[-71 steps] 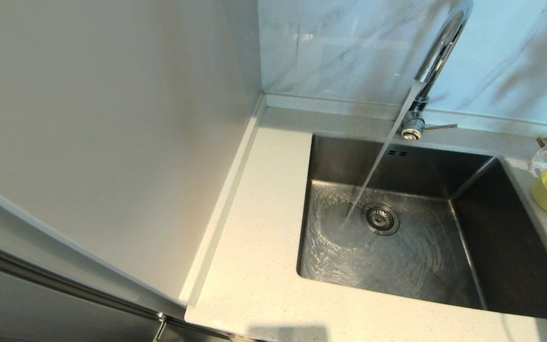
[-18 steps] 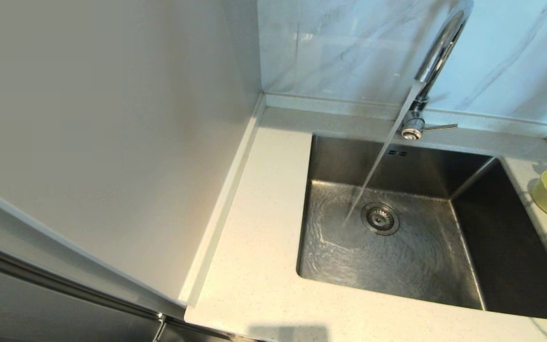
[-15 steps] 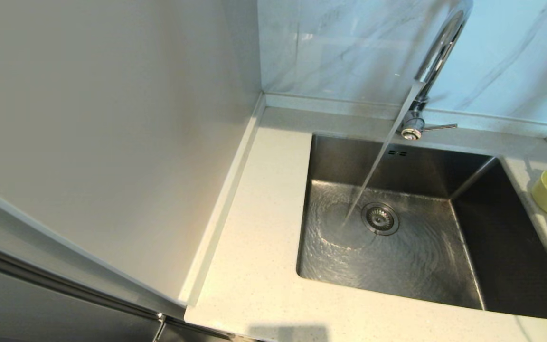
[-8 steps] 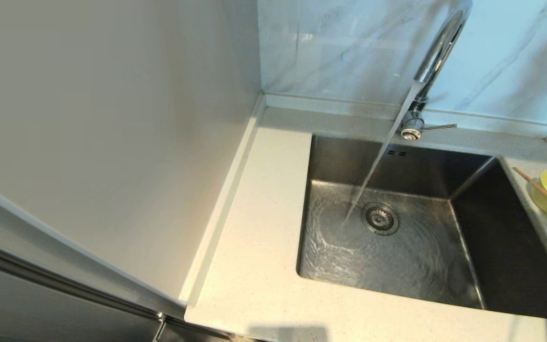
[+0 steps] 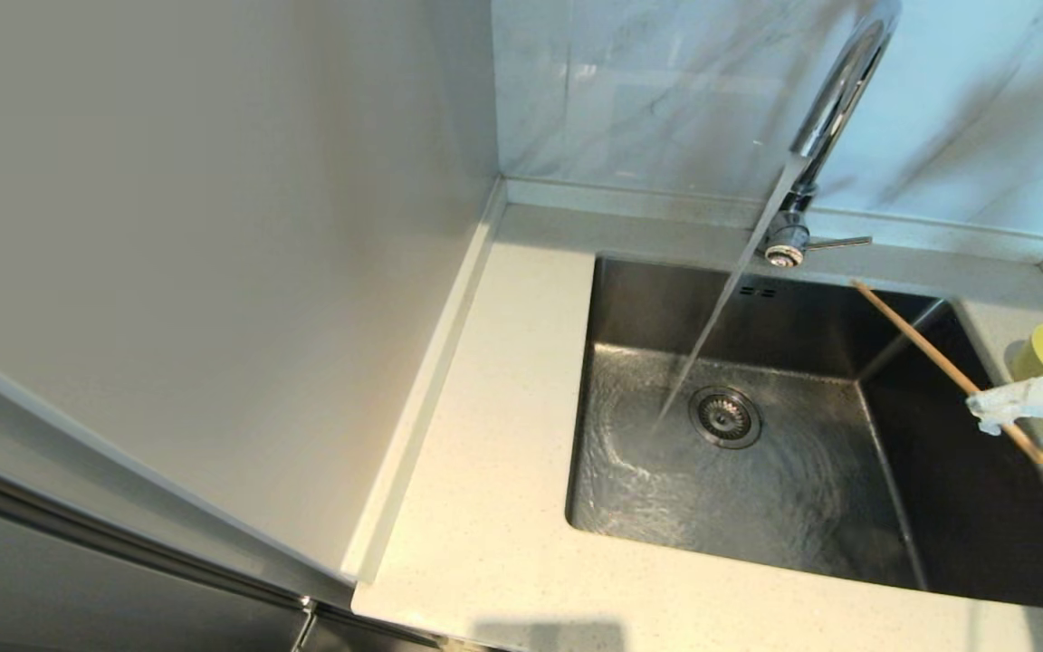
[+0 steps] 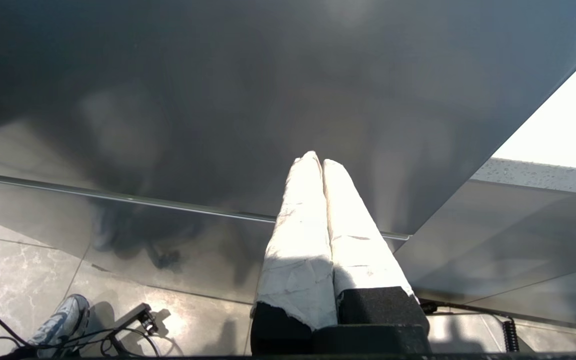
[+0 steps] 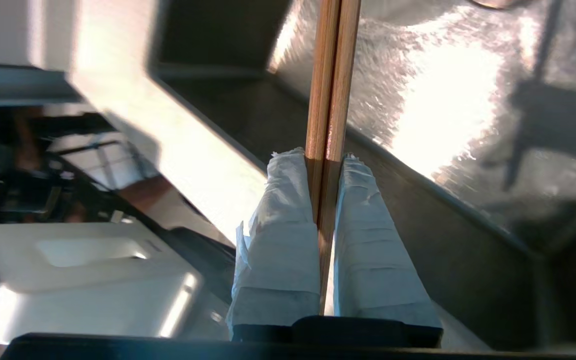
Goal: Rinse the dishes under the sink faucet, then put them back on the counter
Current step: Rinse the chopsticks
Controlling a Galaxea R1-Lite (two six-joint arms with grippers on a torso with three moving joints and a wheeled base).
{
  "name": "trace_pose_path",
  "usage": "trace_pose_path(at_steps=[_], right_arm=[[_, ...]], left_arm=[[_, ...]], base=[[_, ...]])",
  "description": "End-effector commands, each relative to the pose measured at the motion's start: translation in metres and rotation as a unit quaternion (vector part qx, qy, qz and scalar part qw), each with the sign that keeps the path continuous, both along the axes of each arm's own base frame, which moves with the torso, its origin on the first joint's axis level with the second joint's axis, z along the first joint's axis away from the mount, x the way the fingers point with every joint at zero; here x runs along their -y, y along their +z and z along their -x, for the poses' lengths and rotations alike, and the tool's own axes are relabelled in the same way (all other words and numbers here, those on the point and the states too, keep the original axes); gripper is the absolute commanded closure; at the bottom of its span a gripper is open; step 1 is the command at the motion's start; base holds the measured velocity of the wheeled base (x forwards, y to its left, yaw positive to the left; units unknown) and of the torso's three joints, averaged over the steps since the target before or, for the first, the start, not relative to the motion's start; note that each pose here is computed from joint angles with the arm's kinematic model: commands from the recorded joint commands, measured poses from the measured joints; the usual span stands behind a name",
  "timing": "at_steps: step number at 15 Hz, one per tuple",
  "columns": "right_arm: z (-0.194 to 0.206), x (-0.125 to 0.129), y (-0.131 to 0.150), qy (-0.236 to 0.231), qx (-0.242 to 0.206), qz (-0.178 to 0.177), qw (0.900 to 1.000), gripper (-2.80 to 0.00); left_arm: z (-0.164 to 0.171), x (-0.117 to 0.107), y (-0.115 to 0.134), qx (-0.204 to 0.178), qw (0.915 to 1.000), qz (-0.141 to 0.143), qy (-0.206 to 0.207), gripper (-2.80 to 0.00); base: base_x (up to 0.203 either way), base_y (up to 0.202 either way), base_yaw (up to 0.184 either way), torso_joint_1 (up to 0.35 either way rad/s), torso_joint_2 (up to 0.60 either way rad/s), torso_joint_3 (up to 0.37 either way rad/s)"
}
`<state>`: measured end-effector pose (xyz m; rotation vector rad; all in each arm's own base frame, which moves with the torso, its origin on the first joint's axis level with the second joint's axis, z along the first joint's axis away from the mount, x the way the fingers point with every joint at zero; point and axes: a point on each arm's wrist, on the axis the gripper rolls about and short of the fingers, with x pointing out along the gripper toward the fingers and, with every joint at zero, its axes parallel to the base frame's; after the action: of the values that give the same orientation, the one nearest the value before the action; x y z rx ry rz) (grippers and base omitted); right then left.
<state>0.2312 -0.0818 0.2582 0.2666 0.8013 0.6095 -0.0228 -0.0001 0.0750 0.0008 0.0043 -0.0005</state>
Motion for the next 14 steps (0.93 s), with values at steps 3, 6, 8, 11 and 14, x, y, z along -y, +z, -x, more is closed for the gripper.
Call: trace_pose_path(at_steps=[3,6,8,11,14], right_arm=[[-0.027,0.000,-0.009,0.028,-0.007,-0.073,0.997,0.00],[-0.037,-0.008,-0.009,0.045,-0.013,-0.078,0.996,0.00],[-0.040,-0.015,-0.008,0.059,-0.011,-0.077,0.995,0.00],[-0.051,-0.026,-0.005,0.083,-0.002,-0.073,0.994,0.00],[-0.071,-0.029,-0.003,0.096,0.010,-0.068,0.993,0.00]], left_arm=[[0.000,0.000,0.000,0.000,1.0000,0.000,0.000,0.00],[0.000,0.000,0.000,0.000,1.0000,0.000,0.000,0.00],[0.000,0.000,0.000,0.000,1.0000,0.000,0.000,0.00],[0.000,0.000,0.000,0.000,1.0000,0.000,0.000,0.00],[0.000,0.000,0.000,0.000,1.0000,0.000,0.000,0.00]], base=[[0.000,0.000,0.000,0.000,0.00,0.000],[0.000,0.000,0.000,0.000,0.00,0.000],[0.000,0.000,0.000,0.000,0.00,0.000],[0.000,0.000,0.000,0.000,0.00,0.000],[0.000,0.000,0.000,0.000,0.00,0.000]])
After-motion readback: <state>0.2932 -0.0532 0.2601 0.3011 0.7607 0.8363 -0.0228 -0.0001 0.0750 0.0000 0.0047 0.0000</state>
